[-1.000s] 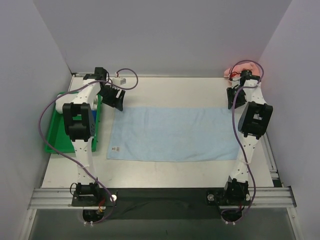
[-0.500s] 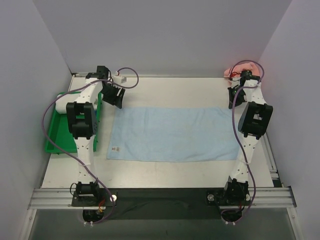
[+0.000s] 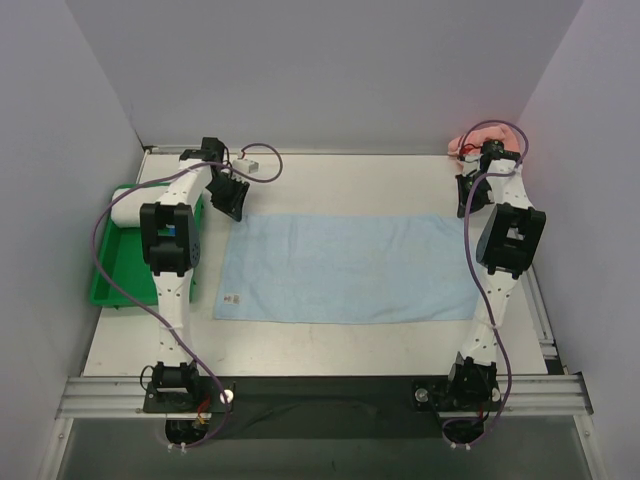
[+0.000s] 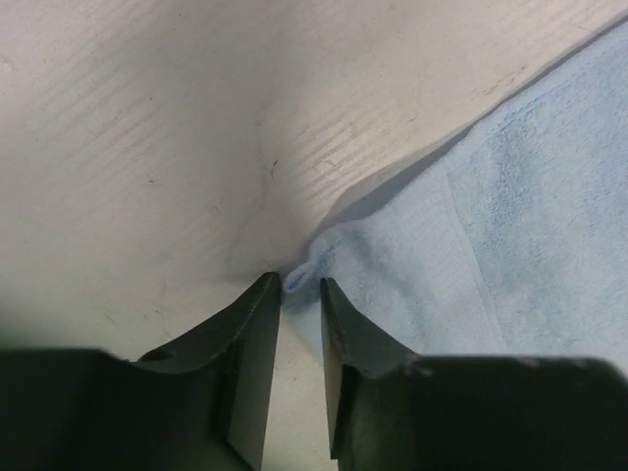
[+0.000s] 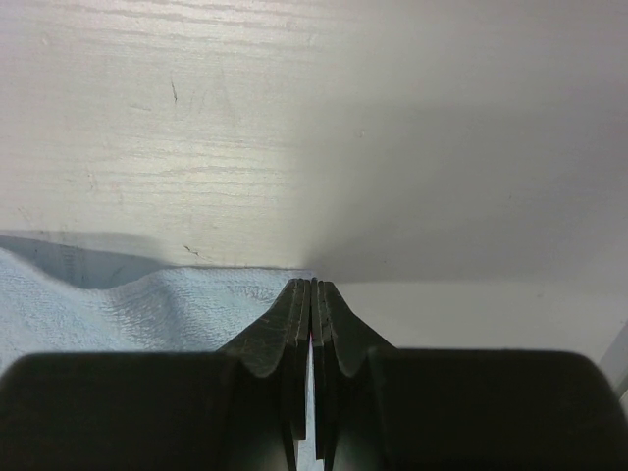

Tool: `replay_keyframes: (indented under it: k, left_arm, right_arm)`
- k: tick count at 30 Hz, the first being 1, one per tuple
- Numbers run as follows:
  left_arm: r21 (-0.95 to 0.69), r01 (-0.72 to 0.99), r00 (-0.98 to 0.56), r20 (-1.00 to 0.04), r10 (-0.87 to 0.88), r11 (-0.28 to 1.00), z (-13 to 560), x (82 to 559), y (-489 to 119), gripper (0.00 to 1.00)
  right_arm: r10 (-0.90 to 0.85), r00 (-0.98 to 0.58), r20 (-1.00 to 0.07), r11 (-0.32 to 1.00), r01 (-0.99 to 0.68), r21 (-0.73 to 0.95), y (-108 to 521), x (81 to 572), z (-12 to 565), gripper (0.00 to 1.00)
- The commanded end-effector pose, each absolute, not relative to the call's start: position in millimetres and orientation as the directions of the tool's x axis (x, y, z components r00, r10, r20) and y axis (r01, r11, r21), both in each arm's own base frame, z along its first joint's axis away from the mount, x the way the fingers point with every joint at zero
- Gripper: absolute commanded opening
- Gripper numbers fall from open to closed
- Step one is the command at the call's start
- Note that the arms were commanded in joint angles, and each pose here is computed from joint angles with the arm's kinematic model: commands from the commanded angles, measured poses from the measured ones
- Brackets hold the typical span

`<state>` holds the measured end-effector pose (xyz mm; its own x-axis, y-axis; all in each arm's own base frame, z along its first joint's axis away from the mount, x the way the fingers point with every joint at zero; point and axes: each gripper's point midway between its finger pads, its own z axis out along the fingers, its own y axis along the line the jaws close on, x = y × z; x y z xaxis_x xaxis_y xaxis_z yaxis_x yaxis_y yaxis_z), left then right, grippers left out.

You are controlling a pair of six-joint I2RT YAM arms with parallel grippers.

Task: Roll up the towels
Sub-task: Flatten the towel

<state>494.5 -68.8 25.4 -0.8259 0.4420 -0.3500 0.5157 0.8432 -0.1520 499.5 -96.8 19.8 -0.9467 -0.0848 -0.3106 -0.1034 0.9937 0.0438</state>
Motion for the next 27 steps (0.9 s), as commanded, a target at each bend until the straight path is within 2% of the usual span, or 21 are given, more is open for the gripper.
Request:
replay_keyframes:
  k: [1,2,4,6,7,9,16,19,20,23,25,27]
  left_arm:
    - [-0.155,0.511,-0.82,-0.384,0.425,0.845,34.5,506.1,-71.0,0.32]
    - [-0.162,0.504,-0.824,-0.385,0.416,0.848,34.5,506.7,-70.5,0.24]
    - [-0.159,0.501,-0.823,-0.393,0.411,0.851,36.0,510.5,-71.0,0.17]
    - [-0.153,0.494,-0.825,-0.394,0.405,0.856,35.0,513.5,-70.1,0.02]
    - [-0.141,0.482,-0.826,-0.403,0.394,0.865,37.8,518.6,-67.4,0.0]
    - [-0.125,0.464,-0.828,-0.412,0.38,0.877,39.3,524.5,-62.9,0.0]
    - [-0.069,0.431,-0.775,-0.54,0.329,0.9,71.7,562.4,-56.2,0.0]
    - [-0.058,0.436,-0.759,-0.56,0.332,0.898,81.3,567.2,-58.7,0.0]
    - [-0.058,0.44,-0.756,-0.562,0.335,0.896,82.7,566.5,-59.1,0.0]
    - [-0.065,0.451,-0.77,-0.532,0.352,0.89,72.3,556.8,-61.4,0.0]
    - [-0.087,0.45,-0.784,-0.514,0.347,0.889,65.2,549.7,-63.1,0.0]
    - [-0.099,0.45,-0.789,-0.51,0.343,0.888,63.8,546.8,-63.8,0.0]
  right_arm:
    - [-0.094,-0.943,-0.32,0.992,-0.116,0.05,-94.7,499.6,32.2,0.0]
    - [-0.093,-0.942,-0.322,0.992,-0.115,0.05,-94.8,500.6,32.8,0.0]
    - [-0.094,-0.937,-0.338,0.992,-0.116,0.046,-95.4,504.5,37.2,0.0]
    - [-0.094,-0.93,-0.356,0.993,-0.114,0.036,-97.7,508.9,43.7,0.0]
    - [-0.092,-0.927,-0.363,0.993,-0.112,0.034,-99.7,510.6,45.0,0.0]
    - [-0.085,-0.919,-0.384,0.994,-0.103,0.027,-102.5,515.7,51.5,0.0]
    - [-0.052,-0.856,-0.514,0.999,-0.051,-0.015,-121.1,545.6,90.1,0.0]
    - [-0.077,-0.848,-0.524,0.997,-0.058,-0.052,-125.9,547.2,98.6,0.0]
    - [-0.082,-0.856,-0.51,0.996,-0.062,-0.057,-125.6,542.9,95.3,0.15]
    - [-0.089,-0.896,-0.434,0.996,-0.084,-0.031,-118.1,517.5,75.3,0.49]
    - [-0.079,-0.923,-0.377,0.996,-0.086,0.002,-112.3,498.7,60.0,0.54]
    - [-0.071,-0.937,-0.343,0.996,-0.085,0.026,-108.7,488.9,49.6,0.56]
